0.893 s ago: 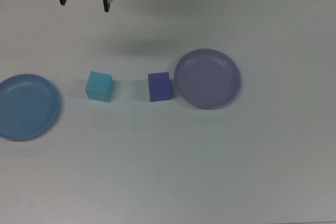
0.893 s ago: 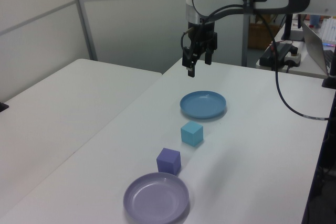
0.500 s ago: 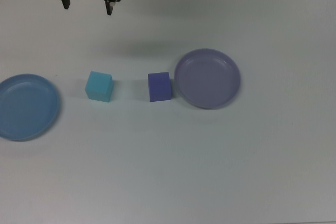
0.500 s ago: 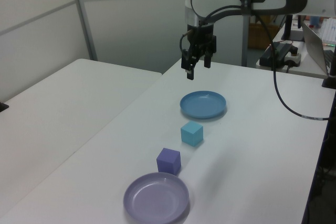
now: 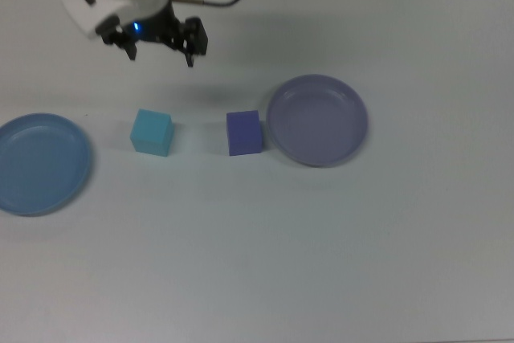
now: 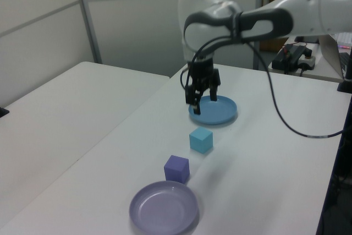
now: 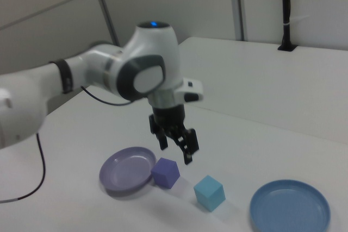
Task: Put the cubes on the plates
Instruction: 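Lower the open gripper onto the cyan cube, then close the gripper on the cyan cube and lift it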
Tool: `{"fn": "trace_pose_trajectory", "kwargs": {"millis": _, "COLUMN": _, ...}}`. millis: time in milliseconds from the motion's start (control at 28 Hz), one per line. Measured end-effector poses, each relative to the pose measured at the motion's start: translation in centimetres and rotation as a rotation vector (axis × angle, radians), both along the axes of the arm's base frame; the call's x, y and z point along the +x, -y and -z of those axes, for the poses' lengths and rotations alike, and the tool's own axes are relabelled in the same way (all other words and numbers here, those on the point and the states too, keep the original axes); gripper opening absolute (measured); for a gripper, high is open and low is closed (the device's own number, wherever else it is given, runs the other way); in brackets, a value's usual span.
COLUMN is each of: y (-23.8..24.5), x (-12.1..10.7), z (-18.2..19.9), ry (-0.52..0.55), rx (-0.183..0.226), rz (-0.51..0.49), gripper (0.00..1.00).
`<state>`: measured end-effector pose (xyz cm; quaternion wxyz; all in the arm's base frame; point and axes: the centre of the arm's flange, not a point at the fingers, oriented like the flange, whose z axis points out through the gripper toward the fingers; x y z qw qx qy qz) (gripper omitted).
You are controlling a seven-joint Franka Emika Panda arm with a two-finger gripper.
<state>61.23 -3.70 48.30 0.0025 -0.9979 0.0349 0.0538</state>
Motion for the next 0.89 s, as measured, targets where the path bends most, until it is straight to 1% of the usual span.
{"fn": "trace_pose_trajectory", "kwargs": {"millis": 143, "y": 0.3, "x": 1.4, "z": 3.8, "ry": -0.027, "rx": -0.002, "rz": 0.000, "gripper": 1.00}}
{"fn": "trace_pose_trajectory", "kwargs": {"millis": 286, "y": 0.8, "x": 1.9, "z": 6.4, "ry": -0.052, "rx": -0.027, "rz": 0.002, "gripper": 1.00}}
{"fn": "trace_pose_trajectory", "kwargs": {"millis": 429, "y": 1.4, "x": 2.6, "z": 8.4, "ry": -0.036, "rx": -0.051, "rz": 0.015, "gripper": 1.00}}
{"fn": "trace_pose_trajectory", "kwargs": {"millis": 536, "y": 1.6, "x": 2.8, "z": 10.1, "ry": -0.017, "rx": -0.076, "rz": 0.034, "gripper": 1.00}}
{"fn": "trace_pose_trajectory", "kwargs": {"millis": 714, "y": 1.9, "x": 2.9, "z": 13.1, "ry": -0.030, "rx": -0.110, "rz": 0.037, "gripper": 1.00}}
{"fn": "trace_pose_trajectory", "kwargs": {"millis": 857, "y": 2.0, "x": 3.1, "z": 14.7, "ry": -0.040, "rx": -0.123, "rz": 0.038, "gripper": 1.00}}
{"fn": "trace_pose_trajectory", "kwargs": {"millis": 893, "y": 2.2, "x": 3.1, "z": 15.0, "ry": -0.042, "rx": -0.127, "rz": 0.039, "gripper": 0.97}}
